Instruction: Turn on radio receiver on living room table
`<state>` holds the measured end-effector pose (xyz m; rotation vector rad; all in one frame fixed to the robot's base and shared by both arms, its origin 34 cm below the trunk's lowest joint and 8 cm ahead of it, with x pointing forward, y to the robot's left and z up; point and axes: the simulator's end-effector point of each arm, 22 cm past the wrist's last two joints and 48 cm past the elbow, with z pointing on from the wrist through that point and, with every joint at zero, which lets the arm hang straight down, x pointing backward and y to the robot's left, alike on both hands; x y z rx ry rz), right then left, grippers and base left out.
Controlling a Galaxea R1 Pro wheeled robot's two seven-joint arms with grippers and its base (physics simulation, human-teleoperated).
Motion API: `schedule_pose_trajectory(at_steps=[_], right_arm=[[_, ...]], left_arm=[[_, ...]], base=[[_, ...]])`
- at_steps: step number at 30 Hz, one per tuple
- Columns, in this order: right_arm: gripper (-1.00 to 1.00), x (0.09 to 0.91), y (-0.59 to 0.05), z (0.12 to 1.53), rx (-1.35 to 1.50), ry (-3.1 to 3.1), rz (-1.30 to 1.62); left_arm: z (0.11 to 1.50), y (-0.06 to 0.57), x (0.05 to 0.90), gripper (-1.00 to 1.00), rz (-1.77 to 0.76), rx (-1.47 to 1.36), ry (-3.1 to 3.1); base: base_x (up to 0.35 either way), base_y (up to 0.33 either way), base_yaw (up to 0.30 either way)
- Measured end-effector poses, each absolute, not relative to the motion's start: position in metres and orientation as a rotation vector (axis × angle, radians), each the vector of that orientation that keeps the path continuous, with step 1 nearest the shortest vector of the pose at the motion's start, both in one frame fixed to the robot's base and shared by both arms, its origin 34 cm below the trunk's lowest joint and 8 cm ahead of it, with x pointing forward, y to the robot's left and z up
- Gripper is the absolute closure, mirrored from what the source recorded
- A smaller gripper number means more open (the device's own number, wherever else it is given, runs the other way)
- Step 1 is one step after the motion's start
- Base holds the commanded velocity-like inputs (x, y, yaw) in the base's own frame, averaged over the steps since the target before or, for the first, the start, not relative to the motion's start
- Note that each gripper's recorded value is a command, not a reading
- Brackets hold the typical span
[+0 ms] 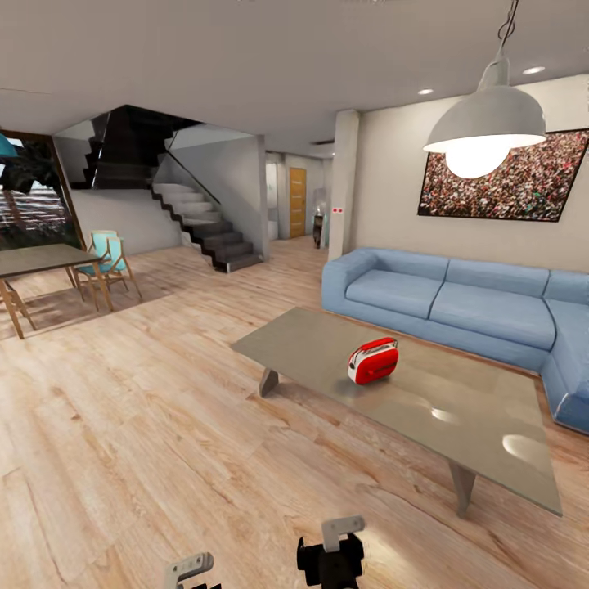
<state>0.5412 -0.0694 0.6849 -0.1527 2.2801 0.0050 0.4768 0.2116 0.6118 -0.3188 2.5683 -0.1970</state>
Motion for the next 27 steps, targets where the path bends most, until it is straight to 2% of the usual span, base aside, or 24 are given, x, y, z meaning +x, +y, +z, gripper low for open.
schedule_pose_trajectory(at_steps=[11,27], right_arm=[[-1.0,0.531,-0.036,0.689,-0.254,2.263,0.05],[-1.0,0.527,-0.034,0.68,-0.26,2.286,0.056]], left_arm=[[0.61,0.211,0.476,-1.0,-0.198,-0.32,2.573],[0.602,0.211,0.47,-1.0,-0.195,-0.325,2.598]], base=[[0.0,0.0,-0.001],[0.0,0.0,0.0]])
